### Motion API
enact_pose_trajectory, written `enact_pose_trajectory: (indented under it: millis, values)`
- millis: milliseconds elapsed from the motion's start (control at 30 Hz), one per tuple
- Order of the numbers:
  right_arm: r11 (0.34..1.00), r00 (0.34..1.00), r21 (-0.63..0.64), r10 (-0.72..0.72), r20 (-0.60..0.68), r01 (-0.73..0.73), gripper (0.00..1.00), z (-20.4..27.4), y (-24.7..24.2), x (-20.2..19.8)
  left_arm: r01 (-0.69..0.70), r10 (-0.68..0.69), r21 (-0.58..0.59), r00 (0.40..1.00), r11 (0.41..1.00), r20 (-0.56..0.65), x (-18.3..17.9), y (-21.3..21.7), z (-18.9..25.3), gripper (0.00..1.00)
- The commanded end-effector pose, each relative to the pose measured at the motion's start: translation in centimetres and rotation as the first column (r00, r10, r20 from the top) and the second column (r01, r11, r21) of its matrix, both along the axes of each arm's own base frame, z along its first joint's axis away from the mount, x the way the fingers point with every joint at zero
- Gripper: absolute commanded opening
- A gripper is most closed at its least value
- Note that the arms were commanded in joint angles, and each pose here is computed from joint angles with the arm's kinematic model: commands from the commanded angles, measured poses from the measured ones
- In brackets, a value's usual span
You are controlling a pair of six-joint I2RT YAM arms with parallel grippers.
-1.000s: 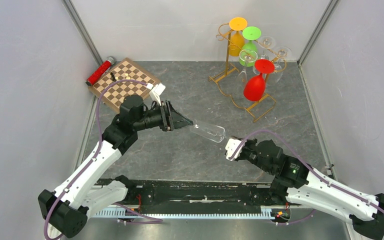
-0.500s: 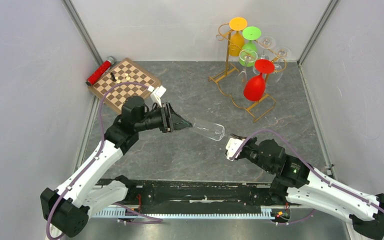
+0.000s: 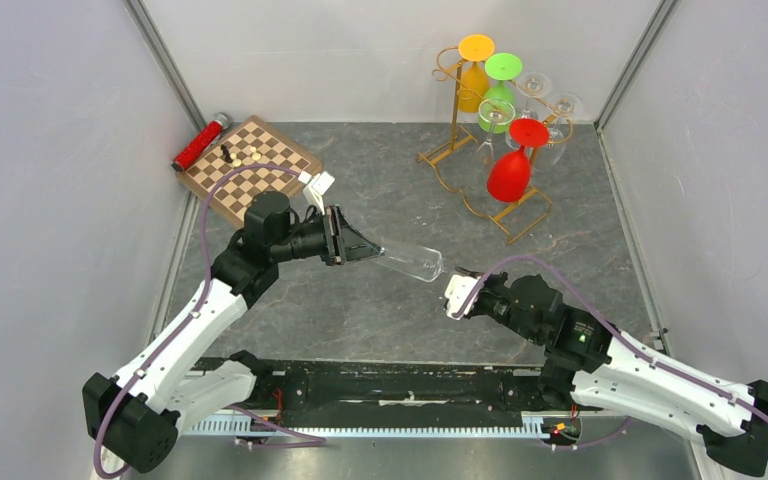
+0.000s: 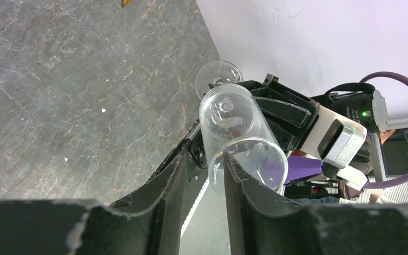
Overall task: Take the wine glass off the wine glass rack
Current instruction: Place the wine glass at the center of the board.
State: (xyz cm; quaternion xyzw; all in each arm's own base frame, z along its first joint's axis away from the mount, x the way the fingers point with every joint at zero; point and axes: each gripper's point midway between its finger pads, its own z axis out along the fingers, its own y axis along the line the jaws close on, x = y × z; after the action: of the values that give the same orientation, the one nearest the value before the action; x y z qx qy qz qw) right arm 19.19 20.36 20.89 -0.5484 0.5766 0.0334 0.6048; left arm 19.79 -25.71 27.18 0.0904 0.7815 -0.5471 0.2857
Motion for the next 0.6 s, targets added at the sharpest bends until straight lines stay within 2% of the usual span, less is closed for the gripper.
enact_pose_trajectory:
  millis: [0,67,267,333,433,567]
  values:
    - [0.981,0.994,0.195,-0.005,0.111,-0.016,0.00,6.93,1.09,0.47,0.029,-0.030,-0.032,0.999,0.999,-0.022,-0.45,-0.29,0.33,0.33]
    - [0.980,0.994,0.200,-0.010,0.112,-0.013,0.00,7.08,1.06,0.51,0.032,-0.033,-0.031,0.999,0.999,-0.027,-0.52,-0.30,0.19,0.25]
    - [0.979,0.994,0.204,-0.013,0.106,-0.009,0.00,7.11,1.17,0.59,0.052,-0.053,-0.031,0.998,0.998,-0.031,-0.72,-0.41,-0.04,0.11]
    - [0.979,0.995,0.204,-0.013,0.103,-0.008,0.00,7.13,1.25,0.63,0.058,-0.059,-0.030,0.998,0.998,-0.032,-0.83,-0.43,-0.09,0.04]
    - [0.978,0.995,0.210,-0.017,0.100,-0.004,0.01,7.28,1.30,0.70,0.064,-0.064,-0.026,0.998,0.998,-0.028,-0.94,-0.38,-0.17,0.02]
    - [0.977,0.996,0.212,-0.016,0.092,-0.004,0.15,7.21,1.41,0.71,0.062,-0.063,-0.017,0.998,0.998,-0.025,-0.99,-0.28,-0.21,0.02]
